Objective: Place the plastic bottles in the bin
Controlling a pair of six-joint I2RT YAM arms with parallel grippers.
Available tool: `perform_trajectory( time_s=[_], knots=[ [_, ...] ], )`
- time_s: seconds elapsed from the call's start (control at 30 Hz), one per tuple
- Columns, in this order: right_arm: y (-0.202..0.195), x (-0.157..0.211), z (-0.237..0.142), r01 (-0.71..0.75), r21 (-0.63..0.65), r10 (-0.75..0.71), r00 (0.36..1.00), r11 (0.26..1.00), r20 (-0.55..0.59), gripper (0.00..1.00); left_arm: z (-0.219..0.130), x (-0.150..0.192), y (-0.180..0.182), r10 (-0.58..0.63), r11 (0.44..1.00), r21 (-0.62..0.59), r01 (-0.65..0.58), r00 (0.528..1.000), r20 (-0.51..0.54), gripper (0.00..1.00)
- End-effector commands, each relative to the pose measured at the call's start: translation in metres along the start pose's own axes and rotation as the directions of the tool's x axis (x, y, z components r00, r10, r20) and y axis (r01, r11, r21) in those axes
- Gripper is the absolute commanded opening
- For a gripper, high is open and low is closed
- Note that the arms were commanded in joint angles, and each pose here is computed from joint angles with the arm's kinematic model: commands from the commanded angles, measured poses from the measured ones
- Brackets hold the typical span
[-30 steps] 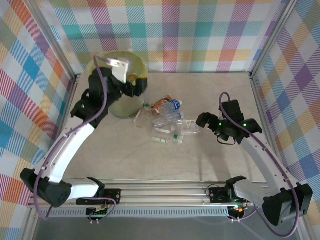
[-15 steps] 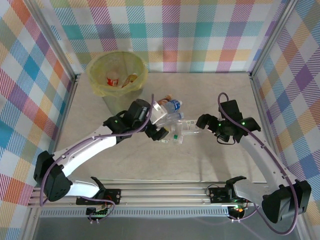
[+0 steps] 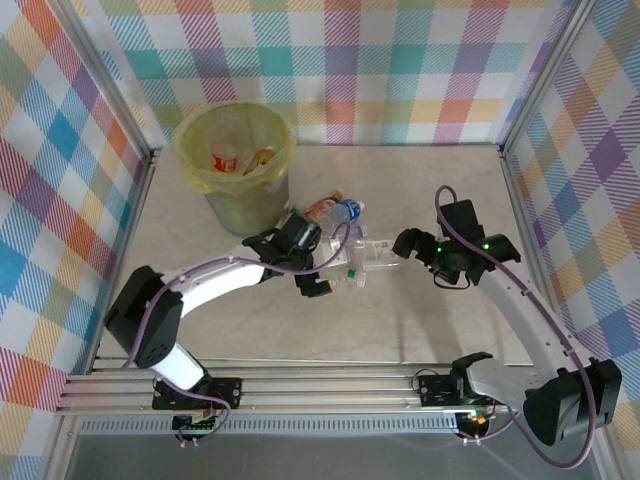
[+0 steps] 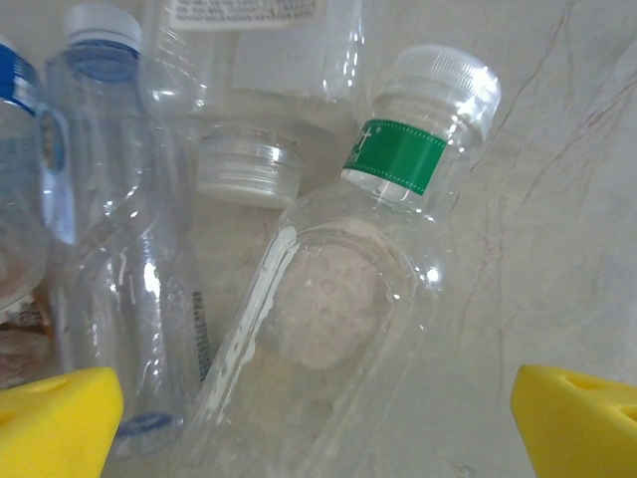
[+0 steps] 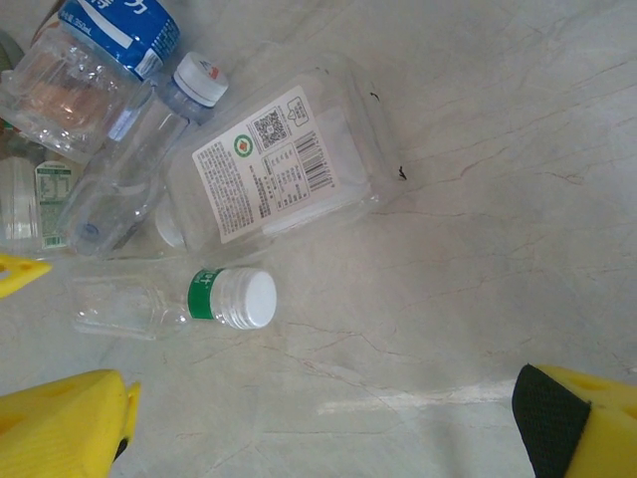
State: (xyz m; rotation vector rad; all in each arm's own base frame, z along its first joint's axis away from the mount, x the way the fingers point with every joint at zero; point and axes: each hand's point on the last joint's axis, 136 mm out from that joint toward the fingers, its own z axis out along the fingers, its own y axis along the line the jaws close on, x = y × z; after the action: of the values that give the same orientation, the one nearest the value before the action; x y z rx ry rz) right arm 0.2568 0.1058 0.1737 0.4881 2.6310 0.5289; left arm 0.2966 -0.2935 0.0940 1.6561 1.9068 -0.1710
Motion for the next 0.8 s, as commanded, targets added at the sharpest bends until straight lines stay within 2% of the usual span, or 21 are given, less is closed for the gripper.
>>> perform_trajectory(
  time_s=[0.0, 0.3, 0.5, 0.77],
  knots=[
    [-0.007, 0.004, -0.002, -0.011, 0.021, 0.011, 1.000, 1.000, 0.001, 1.00, 0.004, -0.019, 0.018, 0.074, 0.996, -0.048, -0.071, 0.996, 0.059, 1.00],
    [-0.006, 0.002, 0.001, -0.012, 0.013, 0.012, 1.000, 1.000, 0.002, 1.00, 0.028, -0.006, 0.016, 0.073, 0.997, -0.006, -0.073, 0.997, -0.015, 1.00],
    [-0.006, 0.003, 0.005, -0.009, 0.016, 0.009, 1.000, 1.000, -0.009, 1.00, 0.033, 0.001, 0.009, 0.074, 0.997, 0.020, -0.073, 0.997, -0.031, 0.98],
    [-0.006, 0.003, 0.004, -0.008, 0.015, 0.008, 1.000, 1.000, -0.010, 1.00, 0.034, 0.024, -0.009, 0.060, 0.995, 0.090, -0.050, 0.992, -0.113, 0.94]
  ],
)
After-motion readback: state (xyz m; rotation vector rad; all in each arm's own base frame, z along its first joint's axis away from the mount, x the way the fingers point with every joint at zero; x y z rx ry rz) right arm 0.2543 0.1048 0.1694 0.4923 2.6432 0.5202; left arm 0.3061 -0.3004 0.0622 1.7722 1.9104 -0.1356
